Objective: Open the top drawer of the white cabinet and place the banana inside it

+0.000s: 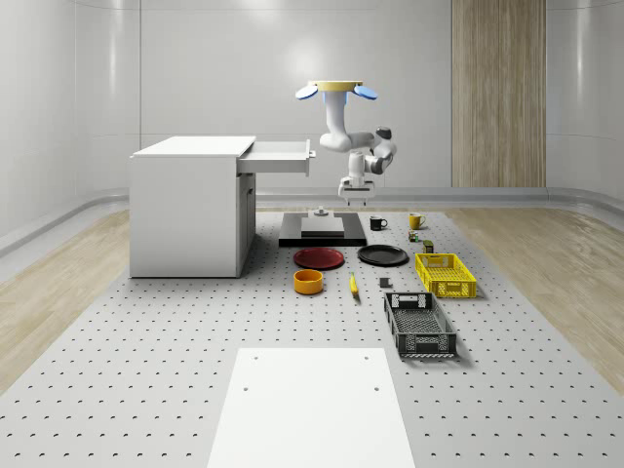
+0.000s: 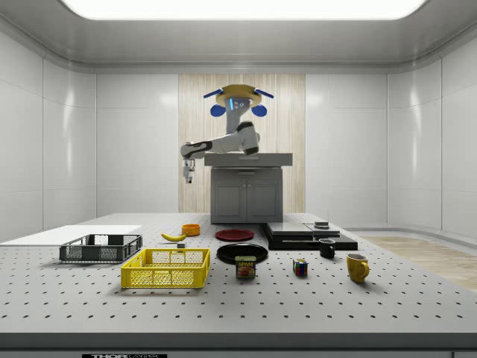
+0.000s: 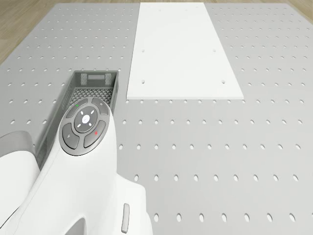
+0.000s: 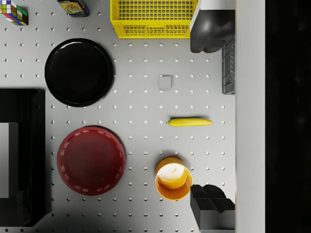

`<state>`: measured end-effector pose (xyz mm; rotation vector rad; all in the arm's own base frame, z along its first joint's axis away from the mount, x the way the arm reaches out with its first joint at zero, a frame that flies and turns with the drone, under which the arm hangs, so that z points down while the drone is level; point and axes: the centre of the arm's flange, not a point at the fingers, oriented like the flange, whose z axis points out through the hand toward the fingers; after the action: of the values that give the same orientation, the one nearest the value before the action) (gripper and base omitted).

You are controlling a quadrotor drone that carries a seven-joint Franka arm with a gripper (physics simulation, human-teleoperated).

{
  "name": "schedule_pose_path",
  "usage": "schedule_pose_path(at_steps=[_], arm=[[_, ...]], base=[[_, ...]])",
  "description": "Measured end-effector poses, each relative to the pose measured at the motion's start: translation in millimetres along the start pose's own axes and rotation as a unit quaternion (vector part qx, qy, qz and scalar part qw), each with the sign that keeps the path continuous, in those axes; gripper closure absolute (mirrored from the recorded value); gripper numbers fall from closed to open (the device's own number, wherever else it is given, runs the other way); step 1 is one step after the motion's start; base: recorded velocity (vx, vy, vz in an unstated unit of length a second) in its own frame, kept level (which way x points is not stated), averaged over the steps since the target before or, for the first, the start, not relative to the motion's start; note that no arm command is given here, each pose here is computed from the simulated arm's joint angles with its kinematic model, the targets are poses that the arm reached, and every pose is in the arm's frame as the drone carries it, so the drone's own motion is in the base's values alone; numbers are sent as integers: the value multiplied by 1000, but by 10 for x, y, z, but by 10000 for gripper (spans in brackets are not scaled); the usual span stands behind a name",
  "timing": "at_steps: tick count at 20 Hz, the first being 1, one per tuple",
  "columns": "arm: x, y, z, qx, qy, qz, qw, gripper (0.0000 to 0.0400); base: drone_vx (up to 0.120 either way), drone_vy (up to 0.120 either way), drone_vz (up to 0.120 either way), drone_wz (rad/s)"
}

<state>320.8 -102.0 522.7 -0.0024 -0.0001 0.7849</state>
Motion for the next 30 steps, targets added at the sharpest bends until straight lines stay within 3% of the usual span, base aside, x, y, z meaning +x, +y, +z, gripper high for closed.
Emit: schedule_pose_path(at_steps=[12, 17, 30], arm=[[0, 0, 0, 0, 0, 0, 1000, 0], [0, 0, 0, 0, 0, 0, 1000, 0], [0, 0, 0, 0, 0, 0, 1000, 0]], base=[[120, 0, -120, 0], [8, 0, -120, 0], [0, 117, -120, 0]])
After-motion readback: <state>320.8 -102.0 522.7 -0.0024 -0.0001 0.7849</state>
